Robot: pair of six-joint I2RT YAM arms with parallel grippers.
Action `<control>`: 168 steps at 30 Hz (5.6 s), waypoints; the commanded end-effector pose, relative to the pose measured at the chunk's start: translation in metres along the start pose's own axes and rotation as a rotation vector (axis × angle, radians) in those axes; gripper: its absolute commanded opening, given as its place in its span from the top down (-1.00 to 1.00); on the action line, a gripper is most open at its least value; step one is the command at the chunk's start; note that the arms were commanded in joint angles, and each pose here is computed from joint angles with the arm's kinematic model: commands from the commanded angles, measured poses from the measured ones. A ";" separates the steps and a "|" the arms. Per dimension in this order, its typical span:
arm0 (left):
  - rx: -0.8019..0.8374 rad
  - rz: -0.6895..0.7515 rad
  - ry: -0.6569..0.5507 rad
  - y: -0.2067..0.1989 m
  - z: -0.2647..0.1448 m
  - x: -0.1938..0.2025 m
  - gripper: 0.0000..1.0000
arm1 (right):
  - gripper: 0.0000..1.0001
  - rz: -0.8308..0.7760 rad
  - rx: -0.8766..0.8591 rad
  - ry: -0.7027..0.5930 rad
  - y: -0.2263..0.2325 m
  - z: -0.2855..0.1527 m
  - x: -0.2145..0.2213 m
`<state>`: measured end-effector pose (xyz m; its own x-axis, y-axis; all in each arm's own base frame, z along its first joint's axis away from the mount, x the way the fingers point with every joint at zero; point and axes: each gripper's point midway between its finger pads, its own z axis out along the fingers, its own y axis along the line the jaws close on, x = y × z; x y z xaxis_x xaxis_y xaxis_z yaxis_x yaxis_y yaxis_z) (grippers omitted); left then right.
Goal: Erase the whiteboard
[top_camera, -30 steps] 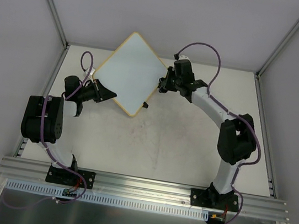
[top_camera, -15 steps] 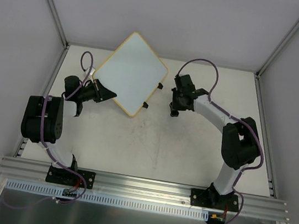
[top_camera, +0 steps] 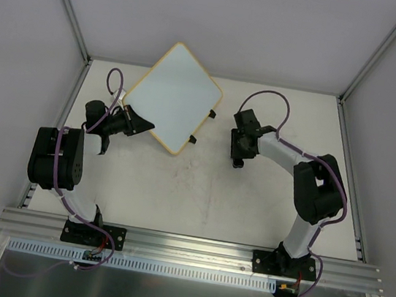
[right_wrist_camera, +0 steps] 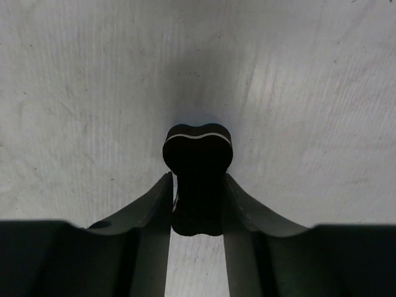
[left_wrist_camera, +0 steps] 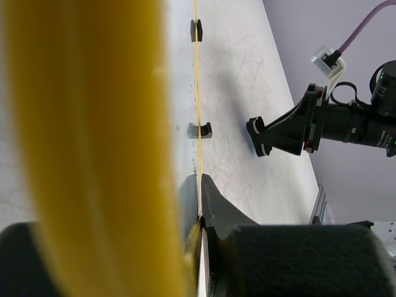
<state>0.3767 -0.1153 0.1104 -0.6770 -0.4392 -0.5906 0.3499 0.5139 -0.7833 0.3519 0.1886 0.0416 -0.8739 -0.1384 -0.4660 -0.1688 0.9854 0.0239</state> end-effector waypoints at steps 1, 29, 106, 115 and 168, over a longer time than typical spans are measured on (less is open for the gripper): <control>0.002 0.012 0.063 0.002 -0.001 0.020 1.00 | 0.20 0.011 -0.010 -0.016 -0.001 0.003 0.001; -0.034 -0.006 0.056 0.009 -0.002 0.018 0.53 | -0.51 0.033 0.014 -0.056 -0.010 -0.004 0.005; -0.430 0.149 -0.477 -0.015 -0.132 -0.014 -0.98 | -0.52 0.025 -0.120 -0.263 0.010 -0.074 -0.016; -0.507 0.199 -0.587 -0.025 -0.160 -0.010 -0.98 | -0.54 0.012 -0.139 -0.399 0.021 -0.097 -0.004; -0.266 0.443 -0.654 -0.085 -0.163 0.005 -0.98 | -0.81 0.095 -0.242 -0.816 0.004 -0.150 0.007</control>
<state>0.2388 -0.0397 0.1964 -0.0100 -0.4832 -0.8755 0.2461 0.8474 -0.4705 0.2724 0.1789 0.1523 -0.3590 0.1177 -0.9259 -0.2978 0.9257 0.2332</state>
